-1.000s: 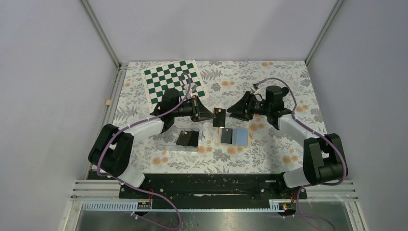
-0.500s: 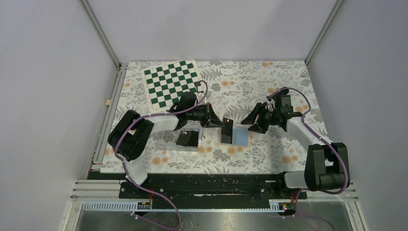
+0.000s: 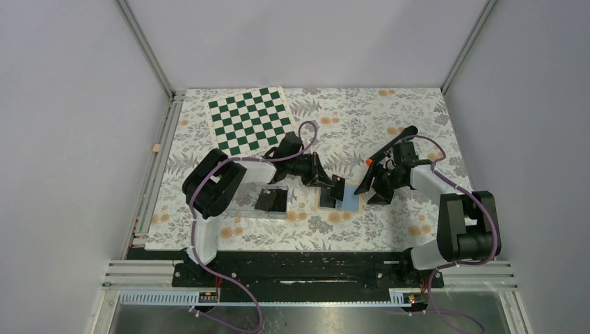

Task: Put the credit cards into the card holder
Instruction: Insert the credit card into the card holder.

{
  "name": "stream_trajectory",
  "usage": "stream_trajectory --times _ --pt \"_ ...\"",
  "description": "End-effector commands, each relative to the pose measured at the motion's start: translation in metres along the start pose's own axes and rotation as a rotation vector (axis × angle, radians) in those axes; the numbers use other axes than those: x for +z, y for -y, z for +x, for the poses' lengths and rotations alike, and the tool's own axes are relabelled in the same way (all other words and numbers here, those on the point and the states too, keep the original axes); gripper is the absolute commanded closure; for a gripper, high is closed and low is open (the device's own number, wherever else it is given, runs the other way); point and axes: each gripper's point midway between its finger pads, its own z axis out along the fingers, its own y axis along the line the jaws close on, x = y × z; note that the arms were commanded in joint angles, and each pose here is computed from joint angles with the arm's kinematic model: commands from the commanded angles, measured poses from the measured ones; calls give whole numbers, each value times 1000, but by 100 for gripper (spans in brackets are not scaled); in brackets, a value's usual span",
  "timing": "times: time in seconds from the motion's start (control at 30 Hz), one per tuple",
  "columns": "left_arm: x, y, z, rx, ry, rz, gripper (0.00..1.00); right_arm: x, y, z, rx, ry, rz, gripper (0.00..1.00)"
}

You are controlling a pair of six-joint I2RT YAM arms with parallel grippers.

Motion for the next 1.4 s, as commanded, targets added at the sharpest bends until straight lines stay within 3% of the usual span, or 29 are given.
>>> stream_trajectory --times 0.0,0.3,0.8,1.37 --pt "6 -4 -16 61 39 -36 100 0 5 -10 -23 11 43 34" --pt "8 -20 -18 70 56 -99 100 5 9 -8 -15 -13 55 41" --pt "10 -2 -21 48 80 4 100 10 12 -4 0 -39 57 55" --pt "13 -20 -20 14 97 -66 100 14 14 1 6 -61 49 57"
